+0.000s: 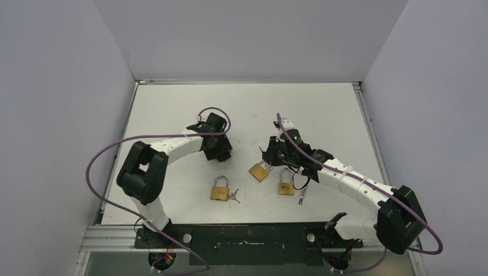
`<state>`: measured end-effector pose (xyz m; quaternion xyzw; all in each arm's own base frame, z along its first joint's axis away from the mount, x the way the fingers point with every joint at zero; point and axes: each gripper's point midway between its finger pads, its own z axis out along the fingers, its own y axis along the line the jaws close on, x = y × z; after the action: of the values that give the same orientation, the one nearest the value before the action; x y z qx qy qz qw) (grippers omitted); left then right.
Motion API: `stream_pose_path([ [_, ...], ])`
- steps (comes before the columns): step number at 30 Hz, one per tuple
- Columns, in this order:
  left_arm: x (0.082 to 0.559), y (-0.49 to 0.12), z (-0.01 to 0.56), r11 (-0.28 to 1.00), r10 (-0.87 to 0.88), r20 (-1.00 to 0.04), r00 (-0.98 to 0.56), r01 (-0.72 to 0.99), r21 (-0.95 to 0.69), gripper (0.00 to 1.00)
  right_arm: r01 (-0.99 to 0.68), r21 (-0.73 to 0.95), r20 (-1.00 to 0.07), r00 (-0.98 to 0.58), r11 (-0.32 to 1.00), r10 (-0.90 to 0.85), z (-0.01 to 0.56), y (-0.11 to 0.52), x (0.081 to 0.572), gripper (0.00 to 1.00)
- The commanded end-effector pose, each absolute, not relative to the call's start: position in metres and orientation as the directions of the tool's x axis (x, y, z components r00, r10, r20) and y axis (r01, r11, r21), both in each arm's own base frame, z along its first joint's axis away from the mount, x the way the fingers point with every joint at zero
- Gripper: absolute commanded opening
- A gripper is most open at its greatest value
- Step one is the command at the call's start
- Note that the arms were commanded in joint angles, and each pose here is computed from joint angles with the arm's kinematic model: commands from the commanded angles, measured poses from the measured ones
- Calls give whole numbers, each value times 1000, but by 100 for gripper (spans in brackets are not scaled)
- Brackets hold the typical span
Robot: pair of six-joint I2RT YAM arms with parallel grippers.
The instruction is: Unlock with the key
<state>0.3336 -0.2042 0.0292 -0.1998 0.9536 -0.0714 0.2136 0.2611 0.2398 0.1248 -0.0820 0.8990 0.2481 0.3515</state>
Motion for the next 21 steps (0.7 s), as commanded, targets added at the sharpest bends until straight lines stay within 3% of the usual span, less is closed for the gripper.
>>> stream_pose_path([
  [1,364,-257,162,664,-524,-365,-769,-101,-741,0,-383,358,-778,-627,852,45,176,241,280,0],
  [4,364,-260,230,424,-611,-324,-722,46,-904,0,-463,345,-815,-579,817,16,193,248,280,0],
  [6,360,-257,251,346,-649,-275,-709,47,-937,0,-518,345,-835,-550,783,3,204,255,278,0],
  [12,356,-246,234,421,-677,-156,-720,-205,-884,0,-625,438,-831,-556,647,25,235,288,262,0],
  [21,350,-224,217,497,-727,-137,-673,-378,-781,0,-649,547,-775,-631,528,27,241,342,246,0],
])
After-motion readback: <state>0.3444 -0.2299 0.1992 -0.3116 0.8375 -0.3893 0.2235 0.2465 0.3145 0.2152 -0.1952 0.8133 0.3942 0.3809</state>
